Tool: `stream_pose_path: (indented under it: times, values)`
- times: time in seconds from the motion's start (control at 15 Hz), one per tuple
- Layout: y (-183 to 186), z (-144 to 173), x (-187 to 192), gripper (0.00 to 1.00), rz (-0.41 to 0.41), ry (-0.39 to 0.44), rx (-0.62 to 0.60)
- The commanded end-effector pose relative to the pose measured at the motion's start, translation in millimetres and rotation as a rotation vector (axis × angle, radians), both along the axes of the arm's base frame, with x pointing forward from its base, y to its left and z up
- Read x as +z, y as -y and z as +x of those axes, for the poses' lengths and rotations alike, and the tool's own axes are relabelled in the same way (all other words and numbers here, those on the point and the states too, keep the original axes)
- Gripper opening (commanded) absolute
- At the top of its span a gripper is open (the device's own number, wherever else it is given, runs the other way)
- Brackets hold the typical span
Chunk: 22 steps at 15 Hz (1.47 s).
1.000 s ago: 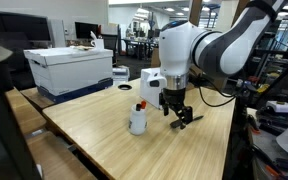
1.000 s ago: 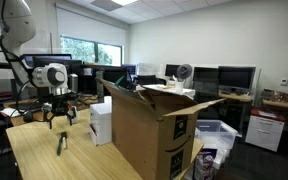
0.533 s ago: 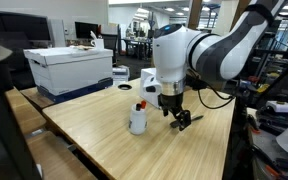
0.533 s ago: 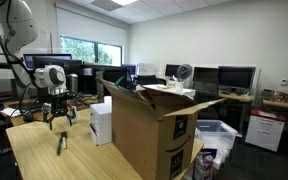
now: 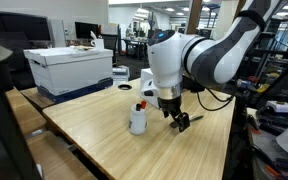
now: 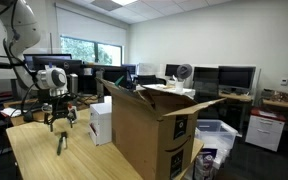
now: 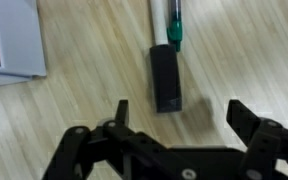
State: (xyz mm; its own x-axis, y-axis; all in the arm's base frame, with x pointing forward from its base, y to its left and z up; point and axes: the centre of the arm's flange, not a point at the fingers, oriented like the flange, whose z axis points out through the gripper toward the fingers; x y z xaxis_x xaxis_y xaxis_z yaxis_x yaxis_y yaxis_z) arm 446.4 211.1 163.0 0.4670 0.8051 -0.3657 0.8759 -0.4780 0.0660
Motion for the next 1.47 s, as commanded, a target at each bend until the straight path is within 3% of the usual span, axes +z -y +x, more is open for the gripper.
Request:
stream_pose_path:
  times: [0.0,0.6,0.8,1.13,1.33,1.4]
  values:
    - [0.7,1.8,-4.3,1.00,-0.030,0.001,-0.010]
    - [4.2,5.9,-14.3,1.00,-0.043,-0.025,-0.025]
    - [7.1,7.6,-16.7,0.95,-0.046,-0.031,-0.034]
    - [7.9,10.2,-20.2,0.85,-0.050,-0.041,-0.041]
    - [4.5,10.2,-20.4,0.71,-0.054,-0.048,-0.036]
    - [3.0,10.4,-20.0,0.62,-0.050,-0.052,-0.033]
